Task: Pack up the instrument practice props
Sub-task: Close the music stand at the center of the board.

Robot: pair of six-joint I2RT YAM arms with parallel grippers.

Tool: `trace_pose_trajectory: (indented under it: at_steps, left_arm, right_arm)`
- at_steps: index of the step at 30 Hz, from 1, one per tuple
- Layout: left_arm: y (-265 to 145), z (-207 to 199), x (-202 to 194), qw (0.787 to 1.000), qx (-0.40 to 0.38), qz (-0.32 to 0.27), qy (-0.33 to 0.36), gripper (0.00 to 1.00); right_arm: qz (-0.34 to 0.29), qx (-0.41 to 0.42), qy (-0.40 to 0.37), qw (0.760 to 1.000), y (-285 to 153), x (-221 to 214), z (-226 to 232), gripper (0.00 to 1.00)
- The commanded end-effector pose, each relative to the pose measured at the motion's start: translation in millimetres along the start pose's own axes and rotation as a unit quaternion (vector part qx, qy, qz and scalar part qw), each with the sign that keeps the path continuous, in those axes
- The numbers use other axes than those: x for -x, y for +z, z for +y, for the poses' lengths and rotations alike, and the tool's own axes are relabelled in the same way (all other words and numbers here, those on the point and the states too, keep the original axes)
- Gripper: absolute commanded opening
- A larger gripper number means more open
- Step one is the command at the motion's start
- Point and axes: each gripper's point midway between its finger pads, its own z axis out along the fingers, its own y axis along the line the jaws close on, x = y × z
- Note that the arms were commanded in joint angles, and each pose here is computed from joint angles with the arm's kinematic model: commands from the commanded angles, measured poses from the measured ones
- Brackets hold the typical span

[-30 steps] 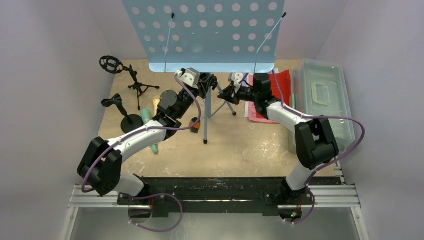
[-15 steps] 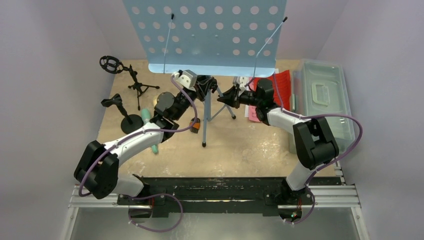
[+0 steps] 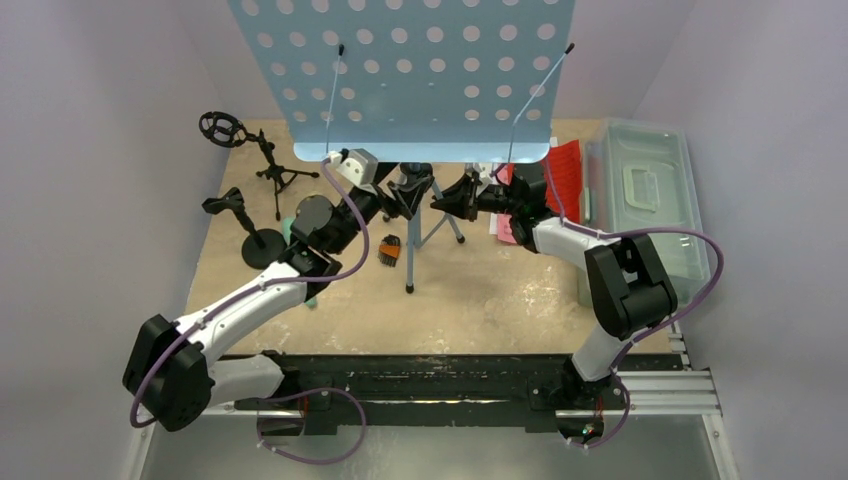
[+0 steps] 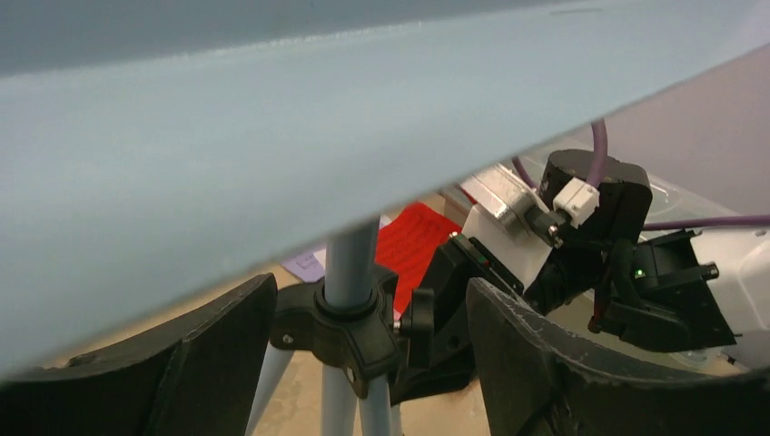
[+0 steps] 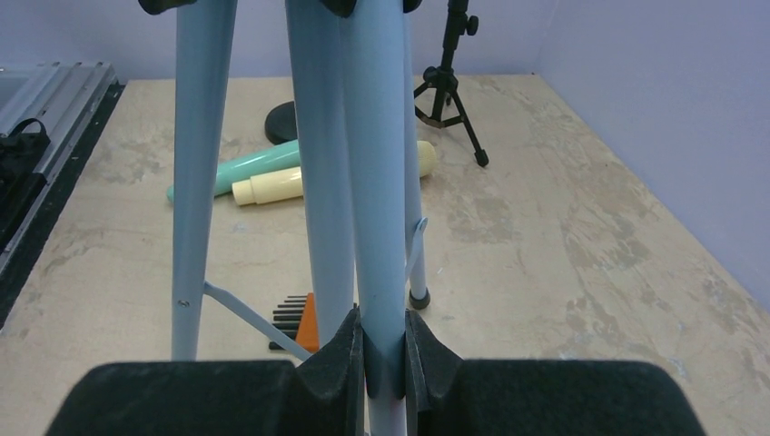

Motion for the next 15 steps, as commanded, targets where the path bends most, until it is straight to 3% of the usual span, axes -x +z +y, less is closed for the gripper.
trace_pose_trajectory:
  at_steps: [1, 11, 15]
  left_arm:
    - [-17.0, -2.2, -7.6, 0.999, 0.004, 0.023, -0.023, 0.77]
    - [-55.0, 7.6, -43.3, 0.996, 0.034, 0.083, -0.019, 0.8]
    - [-68.9, 9.2, -59.9, 0.995, 0.035, 0.093, -0.018, 0.74]
  right_arm:
    - [-0.051, 0.018, -0.042, 0.998, -3.6, 50.0, 6.5, 0.0]
    - [-0.057, 0.005, 0.017, 0.998, -1.3, 42.1, 3.1, 0.0]
    - [-0.059, 0.003, 0.032, 0.998, -1.1, 40.7, 2.1, 0.0]
